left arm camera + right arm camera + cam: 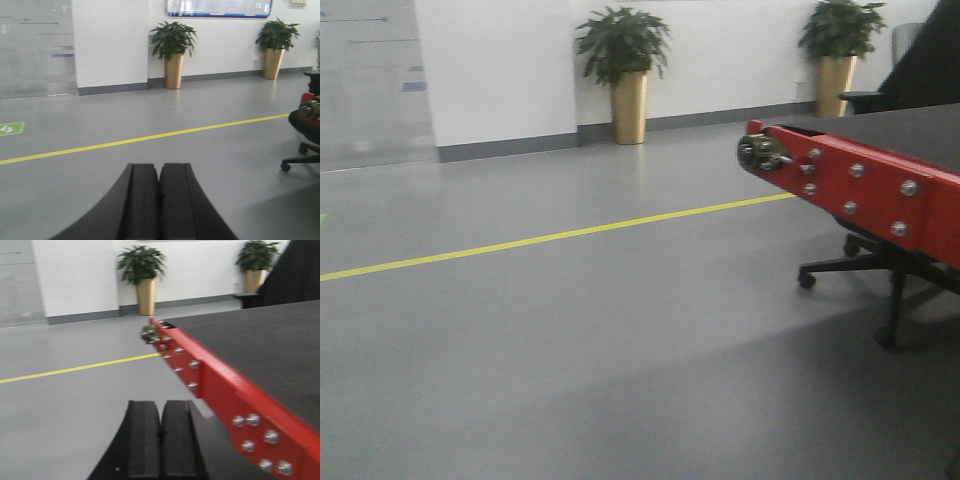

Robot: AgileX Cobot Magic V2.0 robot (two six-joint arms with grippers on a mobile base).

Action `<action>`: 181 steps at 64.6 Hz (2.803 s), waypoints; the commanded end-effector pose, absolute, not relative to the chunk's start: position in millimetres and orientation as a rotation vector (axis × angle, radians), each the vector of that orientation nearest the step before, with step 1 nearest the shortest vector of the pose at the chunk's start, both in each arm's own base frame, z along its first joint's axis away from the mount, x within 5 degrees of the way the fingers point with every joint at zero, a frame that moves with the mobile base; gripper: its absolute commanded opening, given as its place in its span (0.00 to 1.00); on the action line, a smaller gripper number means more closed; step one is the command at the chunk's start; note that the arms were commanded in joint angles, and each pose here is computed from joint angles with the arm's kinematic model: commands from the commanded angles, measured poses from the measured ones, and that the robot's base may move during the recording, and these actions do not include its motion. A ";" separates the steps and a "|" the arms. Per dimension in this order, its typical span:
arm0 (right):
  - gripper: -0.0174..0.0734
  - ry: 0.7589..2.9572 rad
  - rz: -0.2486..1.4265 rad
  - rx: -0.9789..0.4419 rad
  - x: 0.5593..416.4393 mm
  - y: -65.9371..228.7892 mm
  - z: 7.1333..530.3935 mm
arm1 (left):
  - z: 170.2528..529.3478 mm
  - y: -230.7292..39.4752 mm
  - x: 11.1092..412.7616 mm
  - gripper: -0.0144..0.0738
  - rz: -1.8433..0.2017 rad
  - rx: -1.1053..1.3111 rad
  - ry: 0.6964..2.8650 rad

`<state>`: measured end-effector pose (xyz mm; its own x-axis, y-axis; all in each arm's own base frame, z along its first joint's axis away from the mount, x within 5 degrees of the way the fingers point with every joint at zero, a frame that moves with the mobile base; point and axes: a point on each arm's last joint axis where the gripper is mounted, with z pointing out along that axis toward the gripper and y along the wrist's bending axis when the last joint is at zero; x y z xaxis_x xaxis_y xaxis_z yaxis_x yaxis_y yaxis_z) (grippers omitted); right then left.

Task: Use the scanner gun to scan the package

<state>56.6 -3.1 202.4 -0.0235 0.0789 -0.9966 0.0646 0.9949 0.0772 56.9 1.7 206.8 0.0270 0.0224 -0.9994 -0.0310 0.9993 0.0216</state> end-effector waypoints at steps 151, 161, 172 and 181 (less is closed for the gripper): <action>0.03 1.578 0.040 0.069 56.5 -0.7 204.5 | 210.0 1.5 56.3 0.04 0.033 -0.010 1.519; 0.03 1.578 0.038 0.071 56.5 -0.8 204.5 | 210.0 1.5 56.3 0.04 0.033 -0.010 1.519; 0.03 1.578 0.038 0.071 56.5 -0.8 204.5 | 210.0 1.3 56.3 0.04 0.030 -0.007 1.519; 0.03 1.578 0.038 0.071 56.5 -0.8 204.5 | 210.0 1.3 56.3 0.04 0.030 -0.007 1.519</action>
